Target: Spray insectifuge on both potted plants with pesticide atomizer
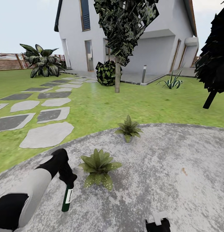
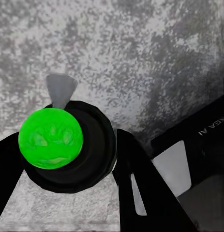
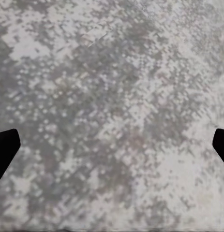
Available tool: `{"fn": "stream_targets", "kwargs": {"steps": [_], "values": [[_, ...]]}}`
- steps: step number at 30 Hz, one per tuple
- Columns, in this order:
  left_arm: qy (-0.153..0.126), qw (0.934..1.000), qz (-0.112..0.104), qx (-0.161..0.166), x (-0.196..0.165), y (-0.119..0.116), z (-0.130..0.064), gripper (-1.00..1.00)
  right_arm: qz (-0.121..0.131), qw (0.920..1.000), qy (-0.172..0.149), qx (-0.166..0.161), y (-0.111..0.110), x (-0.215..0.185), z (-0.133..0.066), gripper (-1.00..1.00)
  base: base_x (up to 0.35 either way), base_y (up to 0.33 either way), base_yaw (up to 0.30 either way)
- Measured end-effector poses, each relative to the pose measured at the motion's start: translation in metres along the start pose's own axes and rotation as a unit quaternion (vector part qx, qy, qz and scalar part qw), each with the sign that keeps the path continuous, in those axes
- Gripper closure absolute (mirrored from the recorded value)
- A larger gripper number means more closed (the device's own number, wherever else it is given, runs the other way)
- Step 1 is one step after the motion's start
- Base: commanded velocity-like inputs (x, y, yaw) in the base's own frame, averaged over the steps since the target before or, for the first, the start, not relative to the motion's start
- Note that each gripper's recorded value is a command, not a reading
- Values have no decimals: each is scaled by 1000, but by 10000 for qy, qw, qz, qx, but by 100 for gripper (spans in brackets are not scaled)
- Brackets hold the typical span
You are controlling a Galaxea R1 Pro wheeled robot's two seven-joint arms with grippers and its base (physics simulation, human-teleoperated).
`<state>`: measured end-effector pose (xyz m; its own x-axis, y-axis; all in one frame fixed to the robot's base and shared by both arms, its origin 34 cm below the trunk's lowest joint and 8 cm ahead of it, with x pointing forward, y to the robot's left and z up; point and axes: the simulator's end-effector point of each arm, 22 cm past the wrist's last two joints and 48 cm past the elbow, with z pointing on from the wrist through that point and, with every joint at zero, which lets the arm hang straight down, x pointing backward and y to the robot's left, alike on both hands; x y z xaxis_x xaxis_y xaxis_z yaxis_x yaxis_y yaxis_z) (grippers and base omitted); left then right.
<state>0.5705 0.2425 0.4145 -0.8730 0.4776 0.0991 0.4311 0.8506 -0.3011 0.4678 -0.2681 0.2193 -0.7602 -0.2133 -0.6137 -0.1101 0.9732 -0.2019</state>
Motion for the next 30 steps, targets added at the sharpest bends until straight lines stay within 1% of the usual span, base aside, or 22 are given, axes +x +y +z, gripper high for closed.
{"fn": "stream_targets", "kwargs": {"steps": [1, 2, 3, 4, 7, 9, 14, 19, 21, 22, 25, 30], "values": [[127, 9999, 51, 84, 2, -5, -8, 100, -1, 10000, 3, 1, 0, 0, 0, -100, 0, 0, -267], [342, 9992, 111, -183, 6, 5, -21, 100, -8, 10000, 6, -1, 0, 1, 0, -100, 0, 0, -267], [391, 9985, 138, -361, 5, 12, -26, 100, -9, 10000, 7, -2, 0, 1, 0, -100, 106, 82, -267], [421, 9980, 156, -450, 5, 14, -28, 100, -9, 10000, 7, -3, 0, 1, 0, -100, 172, 149, -267], [429, 9978, 175, -477, 5, 14, -28, 100, -6, 10000, 7, -2, 0, 1, 0, -100, 220, 197, -241], [423, 9978, 183, -479, 4, 14, -29, 100, -6, 10000, 2, -4, 0, 0, 0, -100, 238, 215, -69], [477, 9977, 174, -439, 9, 12, -23, 100, -25, 10000, 8, 11, -3, 1, 0, -100, 235, 208, -8], [586, 9974, 149, -401, 18, 14, -14, 100, -36, 10000, 10, 18, -4, 2, 0, -100, 46, 36, 0], [719, 9967, 132, -343, 32, 12, 2, 100, -34, 10000, 8, 13, -3, 2, 0, -100, 2, 2, 0], [772, 9964, 117, -330, 38, 12, 7, 100, -32, 10000, 5, 12, -3, 1, 0, -100, 1, 1, -41], [820, 9961, 128, -288, 42, 9, 14, 100, -25, 10000, 3, 16, -3, 1, 0, -100, 0, 0, -213], [813, 9963, 136, -259, 41, 6, 15, 100, -27, 10000, 2, 14, -3, 1, 0, -100, 0, 0, -277]]}}
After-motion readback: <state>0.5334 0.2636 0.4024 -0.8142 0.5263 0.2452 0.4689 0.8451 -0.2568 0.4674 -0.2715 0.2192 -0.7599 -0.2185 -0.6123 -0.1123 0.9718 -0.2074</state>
